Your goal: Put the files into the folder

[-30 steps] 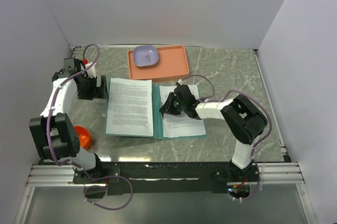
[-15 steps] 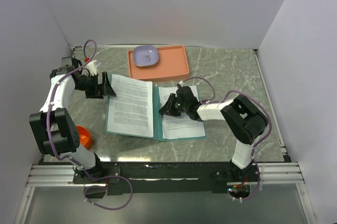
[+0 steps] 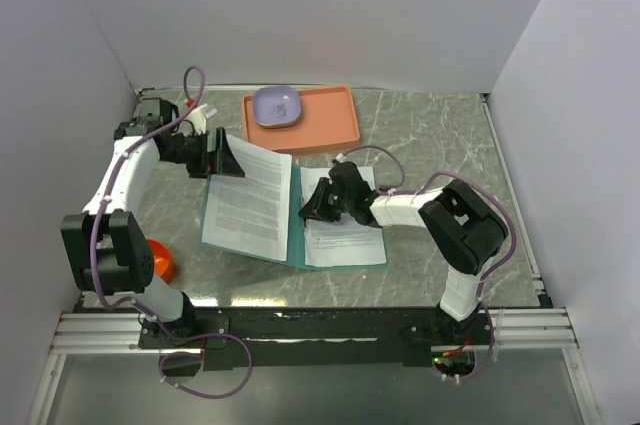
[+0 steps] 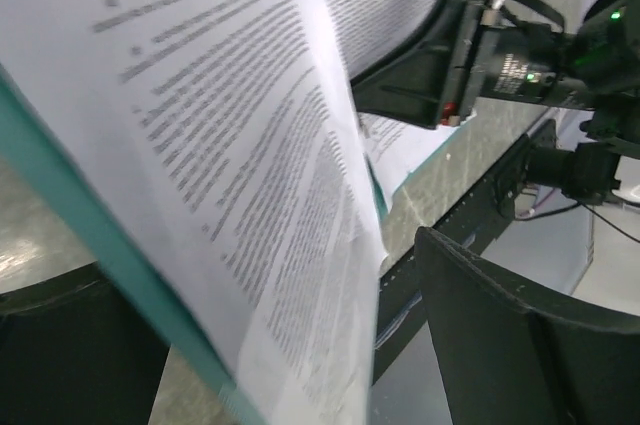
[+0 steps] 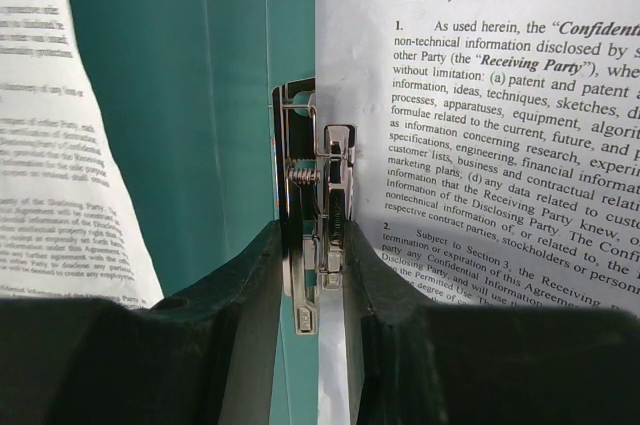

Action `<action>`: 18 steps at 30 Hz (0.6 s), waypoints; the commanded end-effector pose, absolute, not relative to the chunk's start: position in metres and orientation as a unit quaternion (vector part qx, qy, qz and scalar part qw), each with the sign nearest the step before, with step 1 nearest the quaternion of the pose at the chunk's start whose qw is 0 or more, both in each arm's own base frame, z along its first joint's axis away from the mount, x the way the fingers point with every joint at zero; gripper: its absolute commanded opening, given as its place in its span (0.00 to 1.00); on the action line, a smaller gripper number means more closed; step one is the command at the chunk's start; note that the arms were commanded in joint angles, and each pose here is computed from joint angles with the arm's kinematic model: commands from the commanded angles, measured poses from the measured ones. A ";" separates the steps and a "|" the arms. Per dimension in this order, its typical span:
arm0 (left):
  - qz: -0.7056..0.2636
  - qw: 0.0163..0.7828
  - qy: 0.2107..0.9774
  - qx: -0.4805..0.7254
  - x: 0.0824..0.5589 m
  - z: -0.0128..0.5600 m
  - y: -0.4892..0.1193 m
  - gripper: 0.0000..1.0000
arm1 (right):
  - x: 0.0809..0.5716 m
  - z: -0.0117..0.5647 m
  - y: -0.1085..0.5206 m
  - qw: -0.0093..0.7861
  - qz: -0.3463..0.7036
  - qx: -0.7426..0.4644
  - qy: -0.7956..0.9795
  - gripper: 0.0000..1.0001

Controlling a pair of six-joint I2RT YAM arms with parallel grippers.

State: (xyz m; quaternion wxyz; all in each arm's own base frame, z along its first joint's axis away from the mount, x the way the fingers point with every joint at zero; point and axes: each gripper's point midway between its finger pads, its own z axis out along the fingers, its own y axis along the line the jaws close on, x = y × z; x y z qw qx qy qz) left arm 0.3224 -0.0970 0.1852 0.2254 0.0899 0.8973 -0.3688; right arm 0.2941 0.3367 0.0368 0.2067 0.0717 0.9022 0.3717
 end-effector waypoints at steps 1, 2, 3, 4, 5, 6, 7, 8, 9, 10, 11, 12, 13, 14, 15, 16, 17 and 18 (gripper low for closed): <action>-0.399 0.244 0.876 0.118 0.319 0.216 -0.125 0.96 | 0.256 0.012 0.337 0.131 0.328 0.087 0.932 0.00; -0.402 0.243 0.875 0.116 0.322 0.219 -0.128 0.96 | 0.255 0.015 0.343 0.132 0.330 0.083 0.931 0.00; -0.403 0.241 0.875 0.120 0.322 0.222 -0.131 0.96 | 0.255 0.016 0.346 0.131 0.331 0.082 0.931 0.03; -0.404 0.242 0.874 0.121 0.324 0.224 -0.132 0.96 | 0.254 0.016 0.347 0.129 0.329 0.081 0.932 0.10; -0.405 0.242 0.871 0.136 0.326 0.229 -0.141 0.96 | 0.254 0.017 0.351 0.129 0.332 0.078 0.931 0.17; -0.406 0.239 0.870 0.145 0.325 0.231 -0.147 0.96 | 0.254 0.018 0.353 0.127 0.333 0.079 0.931 0.35; -0.406 0.240 0.869 0.149 0.326 0.235 -0.150 0.96 | 0.253 0.018 0.354 0.127 0.331 0.079 0.932 0.44; -0.409 0.240 0.869 0.140 0.329 0.244 -0.153 0.96 | 0.255 0.022 0.357 0.129 0.334 0.076 0.931 0.51; -0.407 0.240 0.870 0.144 0.330 0.246 -0.156 0.96 | 0.255 0.023 0.358 0.130 0.333 0.071 0.931 0.66; -0.405 0.234 0.872 0.142 0.330 0.247 -0.157 0.96 | 0.256 0.025 0.359 0.132 0.331 0.068 0.932 0.72; -0.403 0.241 0.870 0.148 0.332 0.257 -0.157 0.96 | 0.258 0.030 0.359 0.135 0.328 0.065 0.933 0.79; -0.402 0.240 0.871 0.152 0.331 0.261 -0.157 0.96 | 0.258 0.033 0.359 0.139 0.326 0.056 0.933 0.91; -0.399 0.232 0.874 0.149 0.328 0.263 -0.156 0.96 | 0.259 0.037 0.358 0.144 0.324 0.053 0.934 0.96; -0.396 0.238 0.874 0.151 0.330 0.268 -0.155 0.96 | 0.262 0.046 0.356 0.156 0.326 0.052 0.931 0.96; -0.393 0.239 0.875 0.150 0.331 0.268 -0.155 0.96 | 0.263 0.050 0.355 0.163 0.327 0.047 0.930 0.97; -0.392 0.241 0.875 0.151 0.332 0.269 -0.155 0.96 | 0.265 0.054 0.353 0.169 0.329 0.047 0.928 0.97; -0.394 0.241 0.874 0.151 0.333 0.267 -0.155 0.96 | 0.265 0.061 0.351 0.173 0.336 0.045 0.925 0.97; -0.399 0.236 0.873 0.151 0.332 0.266 -0.157 0.96 | 0.266 0.064 0.350 0.179 0.340 0.043 0.922 0.96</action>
